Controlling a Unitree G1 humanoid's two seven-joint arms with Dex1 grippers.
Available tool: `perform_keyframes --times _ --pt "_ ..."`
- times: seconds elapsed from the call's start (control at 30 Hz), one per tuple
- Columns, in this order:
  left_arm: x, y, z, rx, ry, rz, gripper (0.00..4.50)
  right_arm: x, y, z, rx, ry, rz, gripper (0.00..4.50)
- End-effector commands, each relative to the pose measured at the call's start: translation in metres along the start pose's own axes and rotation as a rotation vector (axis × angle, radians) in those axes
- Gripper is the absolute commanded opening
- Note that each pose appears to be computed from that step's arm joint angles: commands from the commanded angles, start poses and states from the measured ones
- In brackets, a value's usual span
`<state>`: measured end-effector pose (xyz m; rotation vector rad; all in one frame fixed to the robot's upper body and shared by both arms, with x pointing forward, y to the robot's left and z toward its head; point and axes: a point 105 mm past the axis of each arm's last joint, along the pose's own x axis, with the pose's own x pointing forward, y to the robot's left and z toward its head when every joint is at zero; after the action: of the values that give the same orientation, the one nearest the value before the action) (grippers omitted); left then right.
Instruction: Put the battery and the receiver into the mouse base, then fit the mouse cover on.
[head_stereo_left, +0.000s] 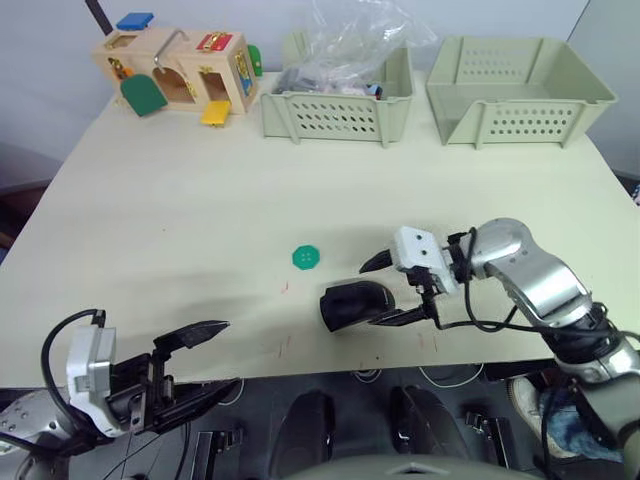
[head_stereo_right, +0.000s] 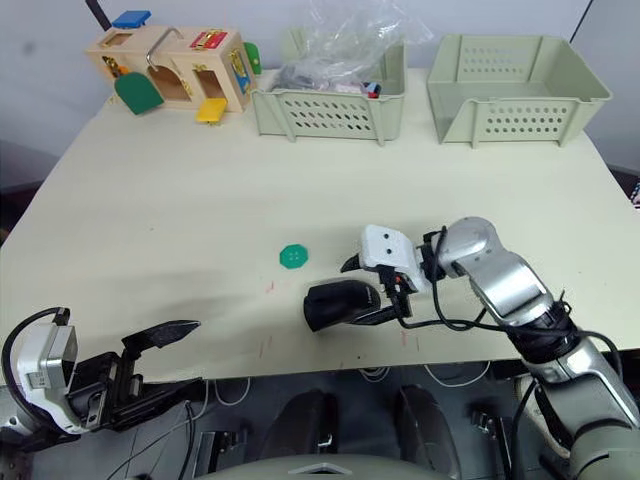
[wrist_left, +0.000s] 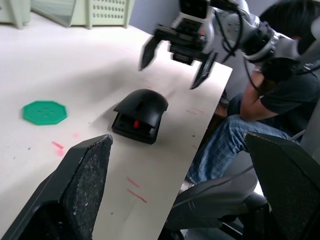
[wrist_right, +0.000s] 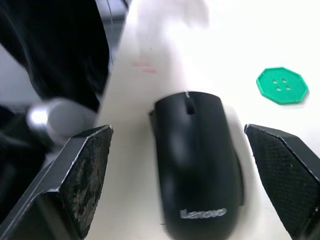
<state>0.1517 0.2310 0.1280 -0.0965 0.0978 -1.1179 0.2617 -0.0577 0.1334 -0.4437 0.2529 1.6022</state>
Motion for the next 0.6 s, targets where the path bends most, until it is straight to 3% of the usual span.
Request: perform_keyframes --times 0.03,0.27,0.6 --pt "0.003 -0.002 0.008 0.024 -0.006 -0.029 4.5 -0.006 -0.006 0.007 -0.051 -0.047 -0.053 4.44" --pt "0.004 0.001 0.011 0.03 0.009 -0.052 4.5 -0.003 -0.019 -0.008 -0.032 -0.059 -0.1 4.44" --pt "0.002 0.002 0.012 0.033 0.012 -0.051 4.5 0.002 -0.013 -0.023 -0.018 -0.065 -0.074 4.44"
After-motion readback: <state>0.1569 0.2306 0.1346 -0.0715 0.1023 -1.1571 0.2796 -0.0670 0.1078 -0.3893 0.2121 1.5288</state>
